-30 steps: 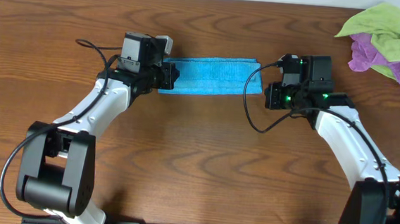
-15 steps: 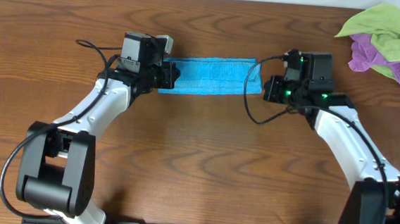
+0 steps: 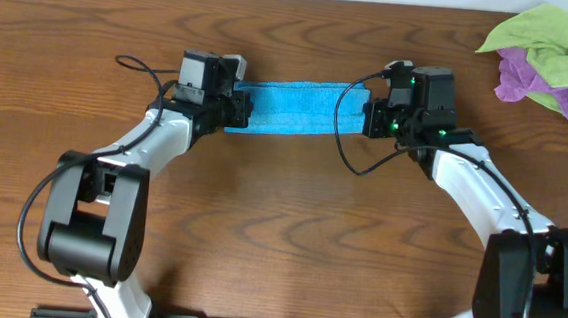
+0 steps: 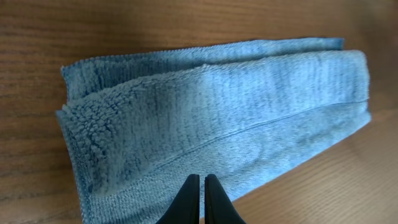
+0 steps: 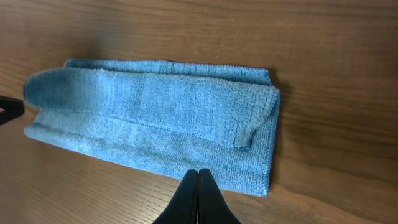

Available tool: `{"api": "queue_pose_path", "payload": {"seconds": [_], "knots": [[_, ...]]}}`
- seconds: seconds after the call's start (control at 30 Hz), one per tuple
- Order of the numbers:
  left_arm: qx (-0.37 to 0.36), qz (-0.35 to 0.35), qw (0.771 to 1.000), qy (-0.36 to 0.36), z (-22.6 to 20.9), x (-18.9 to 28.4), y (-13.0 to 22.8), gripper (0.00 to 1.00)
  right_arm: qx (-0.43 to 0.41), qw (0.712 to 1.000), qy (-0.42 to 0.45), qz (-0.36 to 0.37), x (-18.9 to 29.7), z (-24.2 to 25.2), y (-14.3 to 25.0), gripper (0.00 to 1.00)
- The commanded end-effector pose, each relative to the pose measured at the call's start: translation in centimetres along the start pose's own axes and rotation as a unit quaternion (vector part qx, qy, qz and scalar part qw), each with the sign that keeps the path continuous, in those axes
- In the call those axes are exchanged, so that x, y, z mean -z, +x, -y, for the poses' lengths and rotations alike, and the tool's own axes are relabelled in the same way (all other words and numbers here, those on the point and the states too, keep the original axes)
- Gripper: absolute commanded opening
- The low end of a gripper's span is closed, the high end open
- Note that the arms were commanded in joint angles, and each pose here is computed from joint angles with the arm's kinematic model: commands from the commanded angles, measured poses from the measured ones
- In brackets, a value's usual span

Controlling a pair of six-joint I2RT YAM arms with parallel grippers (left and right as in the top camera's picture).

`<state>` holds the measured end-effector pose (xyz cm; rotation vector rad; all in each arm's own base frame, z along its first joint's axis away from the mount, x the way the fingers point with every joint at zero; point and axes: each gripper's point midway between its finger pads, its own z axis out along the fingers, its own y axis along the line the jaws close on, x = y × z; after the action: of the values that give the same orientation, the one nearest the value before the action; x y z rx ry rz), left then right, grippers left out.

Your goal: Fold the cloth

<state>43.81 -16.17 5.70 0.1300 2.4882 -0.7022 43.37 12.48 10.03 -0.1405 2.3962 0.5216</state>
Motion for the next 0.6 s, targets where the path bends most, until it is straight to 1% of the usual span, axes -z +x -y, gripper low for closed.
{"api": "queue_pose_path", "payload": {"seconds": [0.0,0.07,0.27,0.57], "knots": [[-0.018,0.012,1.000,-0.006,-0.3,-0.3,-0.9,0.06,0.014,1.000,-0.004,0.001,0.0,0.0,-0.1,0.02],[-0.019,0.016,0.999,-0.022,-0.9,-0.5,-1.0,0.06,0.014,1.000,-0.004,0.001,0.0,0.0,0.0,0.02],[-0.029,0.017,0.999,-0.036,-1.9,-1.3,-0.8,0.06,0.014,1.000,-0.009,-0.001,0.0,-0.2,0.0,0.02],[-0.034,0.028,0.998,-0.034,-2.5,-2.7,-1.0,0.06,0.015,1.000,-0.012,-0.002,-0.1,-0.4,0.1,0.01]]}}
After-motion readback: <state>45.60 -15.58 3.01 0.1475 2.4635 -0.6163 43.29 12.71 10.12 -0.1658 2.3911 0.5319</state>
